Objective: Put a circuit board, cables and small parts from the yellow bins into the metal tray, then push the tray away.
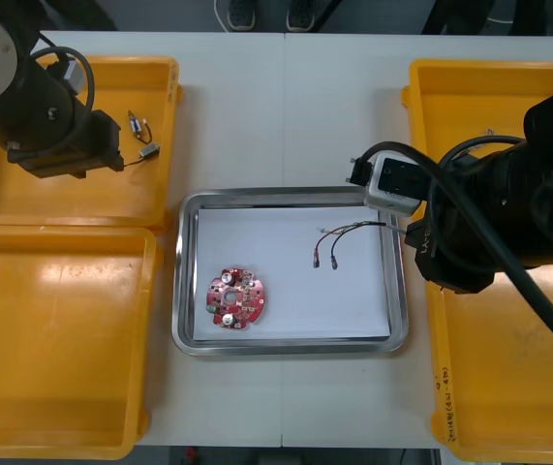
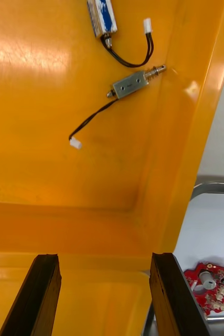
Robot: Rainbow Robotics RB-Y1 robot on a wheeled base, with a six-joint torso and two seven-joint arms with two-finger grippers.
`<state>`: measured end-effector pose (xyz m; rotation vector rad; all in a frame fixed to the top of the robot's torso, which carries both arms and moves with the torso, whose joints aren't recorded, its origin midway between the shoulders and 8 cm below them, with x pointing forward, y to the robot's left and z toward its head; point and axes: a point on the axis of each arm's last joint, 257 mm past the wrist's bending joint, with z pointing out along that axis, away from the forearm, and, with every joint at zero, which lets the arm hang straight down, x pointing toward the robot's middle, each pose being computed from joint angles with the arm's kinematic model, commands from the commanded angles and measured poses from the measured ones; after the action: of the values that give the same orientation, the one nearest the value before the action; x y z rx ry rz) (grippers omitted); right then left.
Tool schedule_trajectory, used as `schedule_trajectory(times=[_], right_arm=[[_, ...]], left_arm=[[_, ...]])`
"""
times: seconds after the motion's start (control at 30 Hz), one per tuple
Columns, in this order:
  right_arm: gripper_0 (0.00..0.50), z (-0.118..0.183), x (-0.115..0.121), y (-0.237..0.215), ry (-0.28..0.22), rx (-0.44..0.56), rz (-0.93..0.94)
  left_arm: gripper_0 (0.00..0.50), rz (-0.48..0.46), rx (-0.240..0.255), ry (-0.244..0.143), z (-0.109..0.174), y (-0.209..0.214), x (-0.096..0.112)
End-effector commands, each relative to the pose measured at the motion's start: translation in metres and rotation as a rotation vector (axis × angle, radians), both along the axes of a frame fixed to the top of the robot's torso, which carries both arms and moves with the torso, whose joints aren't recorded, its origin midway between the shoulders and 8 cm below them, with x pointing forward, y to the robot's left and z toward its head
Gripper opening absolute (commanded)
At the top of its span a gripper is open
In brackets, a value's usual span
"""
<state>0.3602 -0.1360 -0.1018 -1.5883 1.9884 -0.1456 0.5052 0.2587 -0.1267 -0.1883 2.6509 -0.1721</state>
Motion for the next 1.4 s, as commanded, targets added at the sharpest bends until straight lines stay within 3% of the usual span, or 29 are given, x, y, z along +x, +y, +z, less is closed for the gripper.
schedule_trajectory(times=[0.03, 0.23, 0.3, 0.53, 0.67, 0.93, 1.1, 1.27, 1.4], right_arm=[[0.0, 0.002, 0.005, 0.022, -0.058, -0.033, 0.083], [0.0, -0.011, 0.015, 0.036, -0.094, -0.079, 0.117], [0.0, -0.019, 0.019, 0.044, -0.1, -0.097, 0.134], [0.0, -0.043, 0.021, 0.047, -0.062, -0.137, 0.174], [0.0, -0.058, 0.02, 0.039, -0.043, -0.175, 0.186], [0.0, -0.077, 0.024, 0.034, -0.079, -0.286, 0.183], [0.0, -0.092, 0.027, 0.035, -0.054, -0.311, 0.164], [0.0, -0.101, 0.029, 0.039, -0.023, -0.304, 0.146], [0.0, -0.107, 0.029, 0.04, -0.005, -0.301, 0.135]], left_arm=[[0.5, -0.067, 0.049, -0.136, 0.048, 0.017, 0.033], [0.5, -0.064, 0.03, -0.183, 0.055, 0.019, 0.055], [0.5, -0.063, 0.023, -0.221, 0.06, 0.015, 0.065], [0.5, -0.05, -0.003, -0.33, 0.067, 0.007, 0.097], [0.5, -0.042, -0.015, -0.371, 0.069, 0.002, 0.113], [0.5, -0.016, -0.032, -0.413, 0.064, -0.001, 0.139], [0.5, -0.003, -0.019, -0.44, 0.064, 0.002, 0.15], [0.5, 0.006, 0.056, -0.475, 0.06, 0.01, 0.16], [0.5, 0.013, 0.05, -0.484, 0.052, 0.013, 0.166]])
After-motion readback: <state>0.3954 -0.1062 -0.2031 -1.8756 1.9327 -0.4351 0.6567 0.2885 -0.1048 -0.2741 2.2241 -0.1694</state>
